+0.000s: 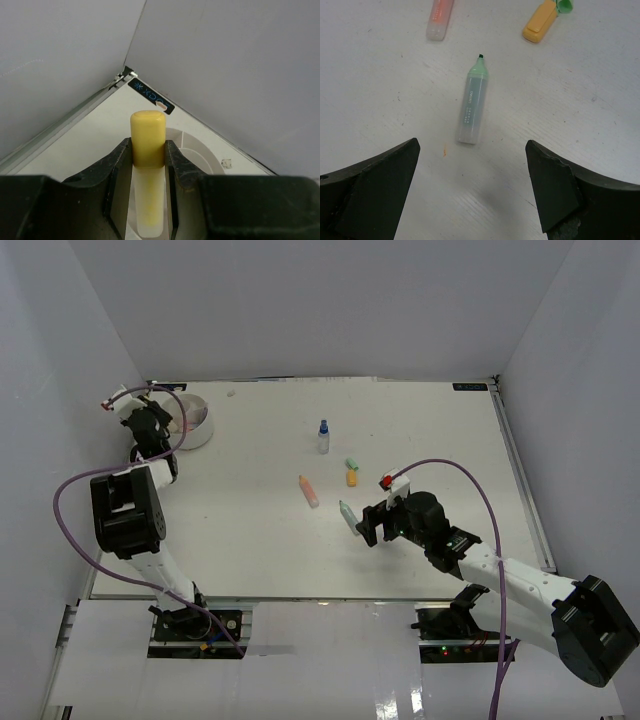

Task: Sort the stationery into containers
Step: Place the pen in the storage box, then pick up the pen from the center of the board, then close the pen cap on the pen.

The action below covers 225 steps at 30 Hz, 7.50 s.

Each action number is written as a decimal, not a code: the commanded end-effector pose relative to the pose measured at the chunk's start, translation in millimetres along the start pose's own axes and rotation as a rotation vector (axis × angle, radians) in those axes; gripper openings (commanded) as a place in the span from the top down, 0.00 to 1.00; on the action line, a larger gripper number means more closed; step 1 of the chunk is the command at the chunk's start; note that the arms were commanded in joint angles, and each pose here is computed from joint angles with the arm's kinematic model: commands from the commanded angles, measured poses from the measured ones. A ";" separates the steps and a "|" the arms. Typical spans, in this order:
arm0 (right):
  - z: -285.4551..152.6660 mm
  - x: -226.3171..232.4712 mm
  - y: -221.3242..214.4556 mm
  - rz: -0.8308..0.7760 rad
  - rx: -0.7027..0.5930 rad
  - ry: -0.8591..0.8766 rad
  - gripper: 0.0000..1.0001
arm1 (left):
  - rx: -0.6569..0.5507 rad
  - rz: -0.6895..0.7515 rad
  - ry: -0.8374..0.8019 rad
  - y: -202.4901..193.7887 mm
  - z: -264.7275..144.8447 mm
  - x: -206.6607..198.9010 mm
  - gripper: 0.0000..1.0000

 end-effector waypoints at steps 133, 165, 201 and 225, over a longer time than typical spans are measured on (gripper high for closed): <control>7.4 76.1 138.0 0.091 -0.317 -0.033 0.92 | 0.832 -0.296 -0.829 -80.3 -373.5 -244.6 0.31; 2.6 43.3 104.3 0.044 -0.146 -0.159 0.06 | 0.765 -0.089 -0.799 -78.6 -344.5 -217.2 0.88; 183.5 -87.3 82.5 -0.267 0.434 -0.222 0.33 | 0.788 0.357 -0.798 -45.9 -319.8 -139.9 1.00; 187.6 -104.5 69.2 -0.237 0.435 -0.235 0.74 | 0.816 0.349 -0.870 -48.7 -326.7 -144.3 1.00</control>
Point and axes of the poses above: each gripper's point midway between its finger pads, its own z axis out along the fingers, its own x axis along the line the jaws close on, y = z × x, the point moved 5 cm from there along -z, back along the fingers, and after that the axes turned 9 degrees about -z, right-handed, at the moved point
